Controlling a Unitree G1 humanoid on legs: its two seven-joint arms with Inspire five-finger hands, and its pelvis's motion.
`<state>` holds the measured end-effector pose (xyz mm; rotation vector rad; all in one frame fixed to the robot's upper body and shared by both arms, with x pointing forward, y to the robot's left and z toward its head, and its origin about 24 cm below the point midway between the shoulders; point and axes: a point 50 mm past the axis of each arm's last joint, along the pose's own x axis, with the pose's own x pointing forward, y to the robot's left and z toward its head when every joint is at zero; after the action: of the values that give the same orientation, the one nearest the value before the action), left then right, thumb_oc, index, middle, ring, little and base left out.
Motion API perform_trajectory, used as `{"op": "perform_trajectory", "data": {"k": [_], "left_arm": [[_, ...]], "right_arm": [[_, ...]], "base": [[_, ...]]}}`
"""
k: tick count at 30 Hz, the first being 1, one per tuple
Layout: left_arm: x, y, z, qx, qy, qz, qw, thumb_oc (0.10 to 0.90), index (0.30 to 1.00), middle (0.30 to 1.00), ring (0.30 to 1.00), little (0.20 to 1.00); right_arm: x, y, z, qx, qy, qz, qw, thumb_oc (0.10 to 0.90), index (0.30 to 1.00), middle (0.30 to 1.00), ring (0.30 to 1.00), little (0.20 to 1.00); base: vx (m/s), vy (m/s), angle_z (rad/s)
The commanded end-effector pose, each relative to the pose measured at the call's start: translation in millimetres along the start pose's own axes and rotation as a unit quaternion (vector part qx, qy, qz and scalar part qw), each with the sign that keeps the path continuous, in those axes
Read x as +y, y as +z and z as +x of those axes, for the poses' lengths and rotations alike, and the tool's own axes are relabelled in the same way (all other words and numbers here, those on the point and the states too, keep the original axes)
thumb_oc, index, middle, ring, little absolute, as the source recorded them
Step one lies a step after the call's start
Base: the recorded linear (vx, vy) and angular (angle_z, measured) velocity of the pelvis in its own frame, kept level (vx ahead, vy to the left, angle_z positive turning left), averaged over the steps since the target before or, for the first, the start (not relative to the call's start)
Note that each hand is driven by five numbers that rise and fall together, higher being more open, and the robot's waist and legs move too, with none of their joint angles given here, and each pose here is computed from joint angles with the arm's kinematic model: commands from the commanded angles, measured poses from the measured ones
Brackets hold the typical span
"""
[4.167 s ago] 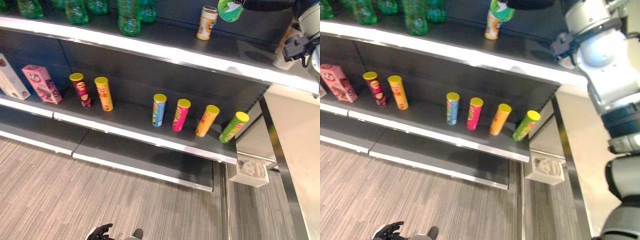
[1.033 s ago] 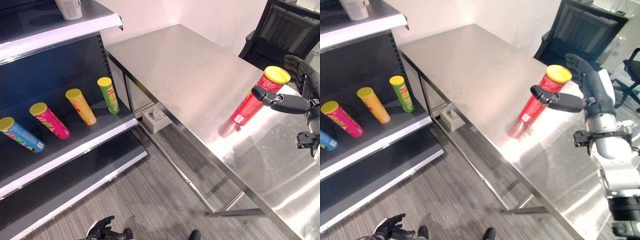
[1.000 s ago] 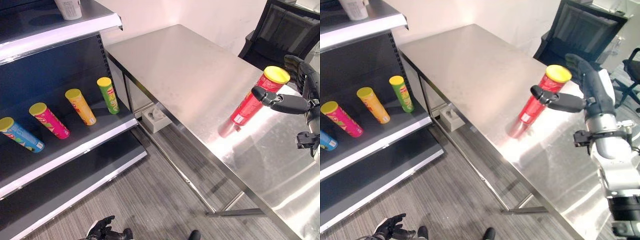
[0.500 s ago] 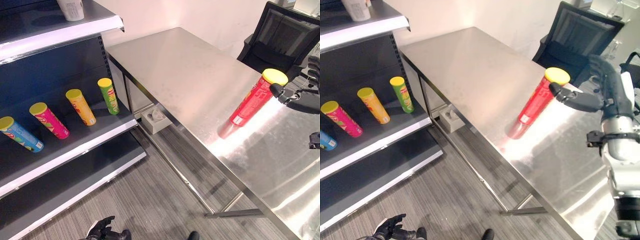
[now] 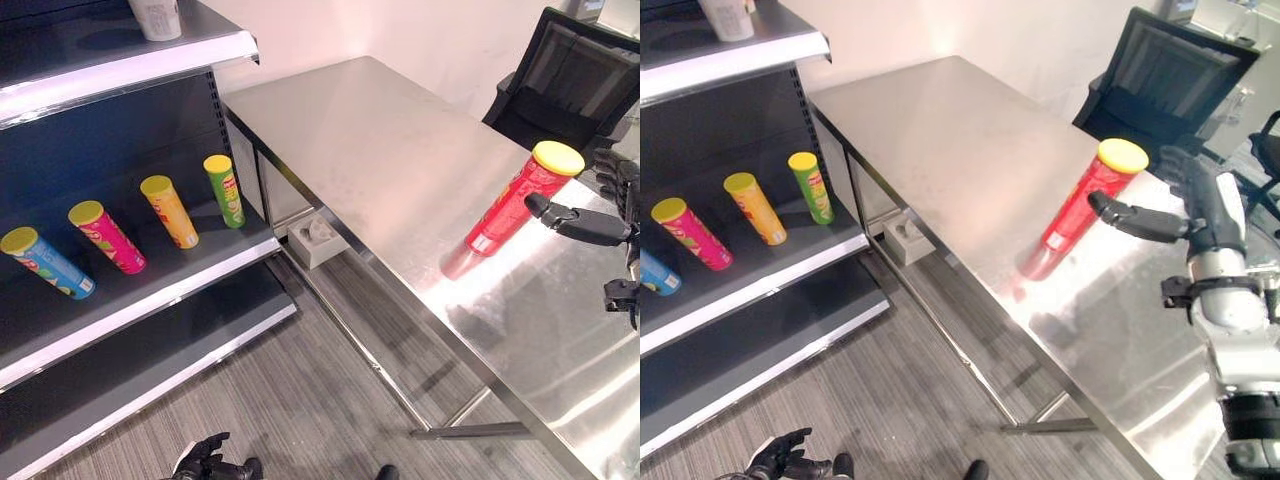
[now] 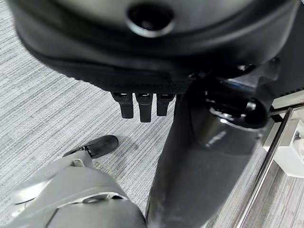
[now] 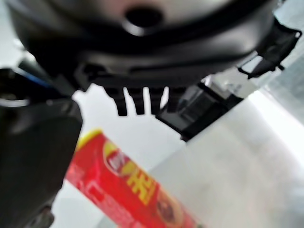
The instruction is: Put the goods on the table back onto the shelves and tidy them up.
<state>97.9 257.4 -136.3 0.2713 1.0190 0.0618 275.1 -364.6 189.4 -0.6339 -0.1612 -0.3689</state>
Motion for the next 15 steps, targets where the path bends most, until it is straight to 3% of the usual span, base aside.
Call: {"op": "perform_trajectory", "data": {"k": [1, 13, 15], "left_arm": [[12.5, 7.0, -0.3, -0.014, 0.006, 0.047, 0.999, 0.8, 0.9, 0.9, 0.9, 0.9], [14.5, 9.3, 0.2, -0.016, 0.013, 0.057, 0.998, 0.8, 0.9, 0.9, 0.9, 0.9], [14.7, 8.9, 0.0, -0.016, 0.013, 0.056, 0.998, 0.8, 0.9, 0.9, 0.9, 0.9]], "right_arm": [[-31.9, 54.1, 24.0, -0.104, -0.083, -0.002, 0.991, 0.8, 0.9, 0.9, 0.9, 0.9], [-34.3, 60.5, 34.7, -0.1, -0.111, -0.027, 0.988, 0.8, 0.9, 0.9, 0.9, 0.9], [-33.6, 59.8, 35.0, -0.098, -0.109, -0.028, 0.989, 0.676, 0.714, 0.714, 0.714, 0.714]], "base": [[0.0, 0.0, 0.0], [0.0, -0.004, 0.05], [0.01, 0.004, 0.05]]}}
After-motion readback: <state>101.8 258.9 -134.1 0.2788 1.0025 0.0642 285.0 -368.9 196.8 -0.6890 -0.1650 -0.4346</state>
